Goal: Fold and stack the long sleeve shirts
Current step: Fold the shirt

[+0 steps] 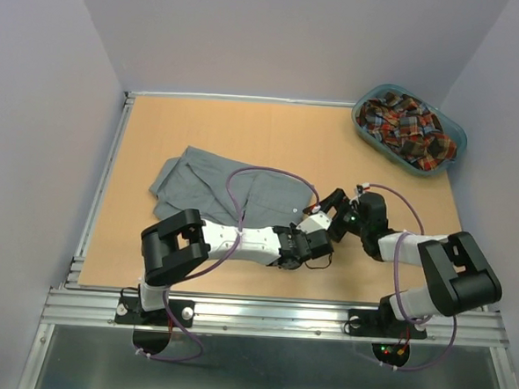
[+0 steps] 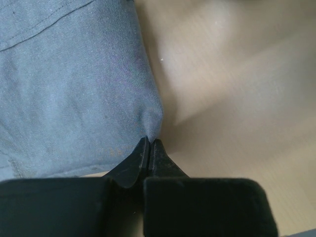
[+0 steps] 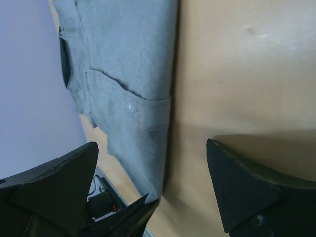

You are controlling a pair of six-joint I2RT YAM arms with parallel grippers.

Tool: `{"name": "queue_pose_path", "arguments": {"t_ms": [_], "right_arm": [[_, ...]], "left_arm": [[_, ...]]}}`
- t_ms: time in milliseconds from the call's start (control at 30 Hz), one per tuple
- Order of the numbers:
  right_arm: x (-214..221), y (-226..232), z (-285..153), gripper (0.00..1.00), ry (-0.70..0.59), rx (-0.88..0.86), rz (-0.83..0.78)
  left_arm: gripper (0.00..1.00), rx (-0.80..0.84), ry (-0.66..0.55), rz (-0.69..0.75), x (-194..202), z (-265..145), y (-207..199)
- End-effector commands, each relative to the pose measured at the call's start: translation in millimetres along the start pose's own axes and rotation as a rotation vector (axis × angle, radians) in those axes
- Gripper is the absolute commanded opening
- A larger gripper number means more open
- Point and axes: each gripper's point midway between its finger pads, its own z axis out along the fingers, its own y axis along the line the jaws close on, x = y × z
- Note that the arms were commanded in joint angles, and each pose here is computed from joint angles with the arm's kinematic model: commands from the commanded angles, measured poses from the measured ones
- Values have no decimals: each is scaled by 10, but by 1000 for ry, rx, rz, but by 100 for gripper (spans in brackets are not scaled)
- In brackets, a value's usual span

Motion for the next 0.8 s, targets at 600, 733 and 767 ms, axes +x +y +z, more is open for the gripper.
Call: {"name": "queue_pose_path", "arguments": {"t_ms": [600,733,767], "right_arm": [[124,-74,547,6,16,-17,55],[29,-116,453,1,44,-41,31],[0,-114,430,0,51,-46,25]], "left_arm": [[57,238,-138,-319,-839,-653,30],[77,250,-191,-484,-938,-815,587],[81,247,-204,-519,-957,-842,723]]}}
